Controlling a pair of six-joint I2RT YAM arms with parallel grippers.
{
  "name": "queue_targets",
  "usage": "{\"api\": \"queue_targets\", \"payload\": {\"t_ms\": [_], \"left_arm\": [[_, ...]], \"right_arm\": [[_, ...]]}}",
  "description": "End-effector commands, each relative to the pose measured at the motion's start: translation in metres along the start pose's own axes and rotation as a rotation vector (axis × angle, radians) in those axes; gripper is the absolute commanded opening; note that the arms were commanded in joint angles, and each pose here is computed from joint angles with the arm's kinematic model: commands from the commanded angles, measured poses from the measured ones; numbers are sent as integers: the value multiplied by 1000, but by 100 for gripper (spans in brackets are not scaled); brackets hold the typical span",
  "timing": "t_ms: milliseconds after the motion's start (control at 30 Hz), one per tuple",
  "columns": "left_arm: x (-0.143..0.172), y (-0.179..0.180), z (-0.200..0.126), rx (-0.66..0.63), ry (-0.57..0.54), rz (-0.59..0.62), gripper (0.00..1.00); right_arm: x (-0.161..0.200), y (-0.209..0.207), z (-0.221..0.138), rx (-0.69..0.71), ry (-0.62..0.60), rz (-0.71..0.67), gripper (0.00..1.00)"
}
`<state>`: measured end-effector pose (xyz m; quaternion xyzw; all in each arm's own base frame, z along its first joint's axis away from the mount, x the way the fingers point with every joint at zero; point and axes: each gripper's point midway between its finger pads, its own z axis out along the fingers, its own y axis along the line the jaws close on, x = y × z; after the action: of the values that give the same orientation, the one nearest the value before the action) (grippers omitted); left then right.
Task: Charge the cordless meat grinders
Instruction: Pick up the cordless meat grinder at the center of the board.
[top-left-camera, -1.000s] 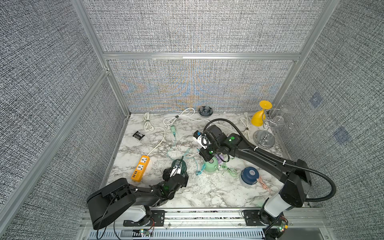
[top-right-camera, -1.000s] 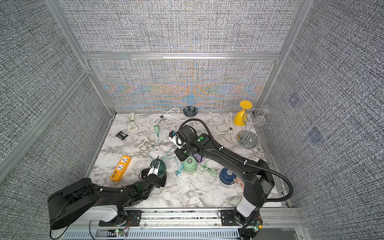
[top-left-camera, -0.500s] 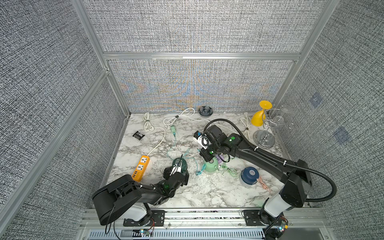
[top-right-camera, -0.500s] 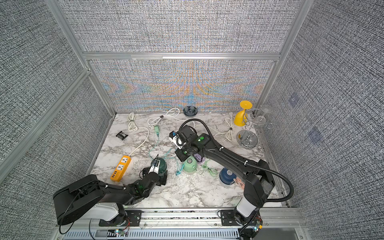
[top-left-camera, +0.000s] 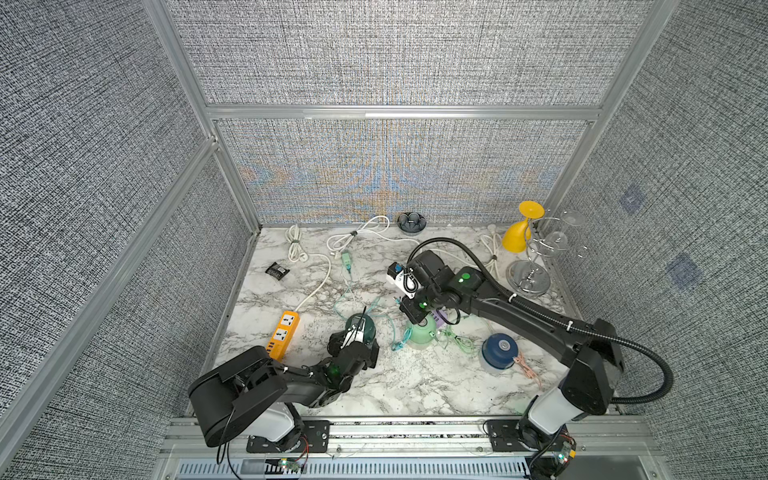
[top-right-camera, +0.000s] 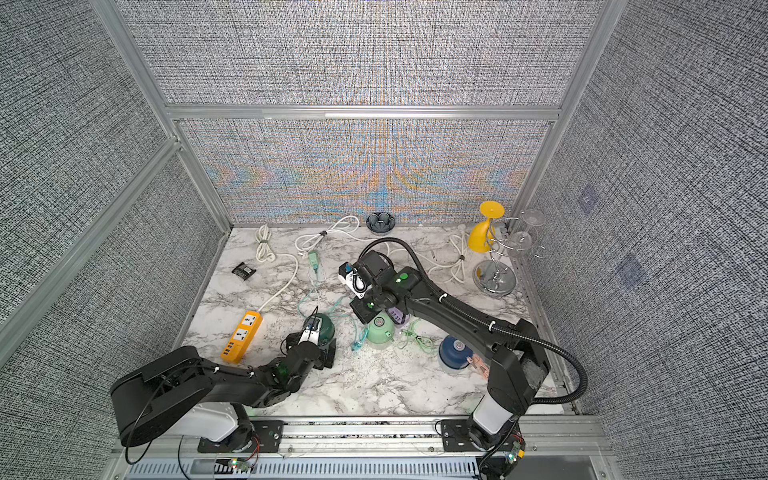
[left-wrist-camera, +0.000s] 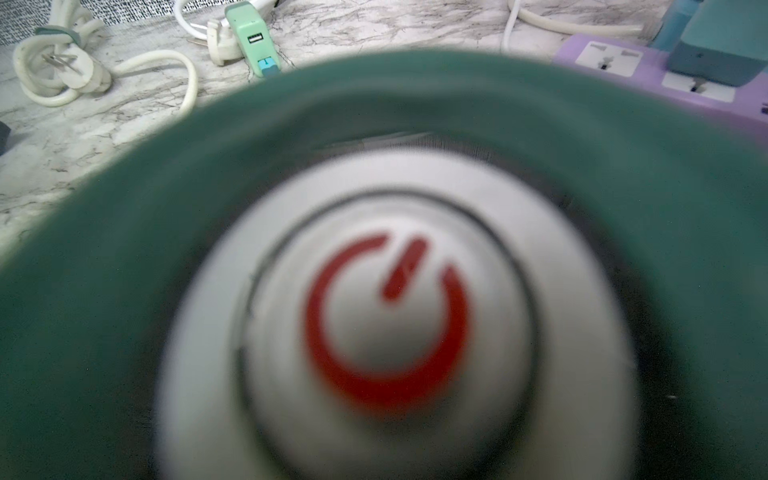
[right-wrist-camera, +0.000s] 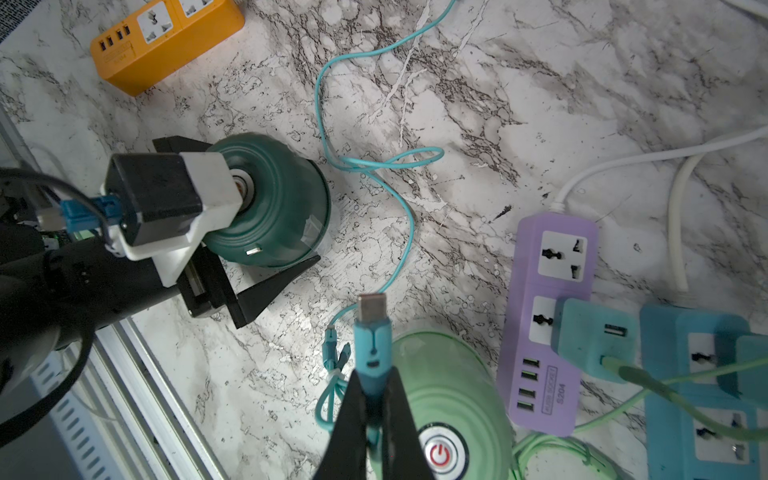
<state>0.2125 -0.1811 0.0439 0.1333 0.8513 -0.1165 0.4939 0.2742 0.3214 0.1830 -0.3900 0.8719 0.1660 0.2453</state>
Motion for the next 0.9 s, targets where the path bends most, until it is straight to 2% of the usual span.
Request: {"api": "queue_targets", "payload": {"t_ms": [0, 167, 367, 400, 600, 867], "left_arm": [[5, -9, -3, 61, 35, 1, 99], [5, -12, -3, 70, 50, 8, 99], [19, 6, 6, -49, 93, 86, 99], [7, 0, 11, -55, 70, 75, 99], [4, 3, 13, -75, 40, 63, 99], [-8, 8, 13, -103, 5, 111, 99]], "right_arm": [[1, 0, 1, -4, 3, -4, 0], [1, 0, 0, -6, 1, -9, 0], [2, 0, -1, -8, -3, -6, 0], [2, 0, -1, -9, -1, -5, 0], [3, -2, -4, -3, -2, -2, 0], [0, -1, -1, -12, 4, -2, 0]]}}
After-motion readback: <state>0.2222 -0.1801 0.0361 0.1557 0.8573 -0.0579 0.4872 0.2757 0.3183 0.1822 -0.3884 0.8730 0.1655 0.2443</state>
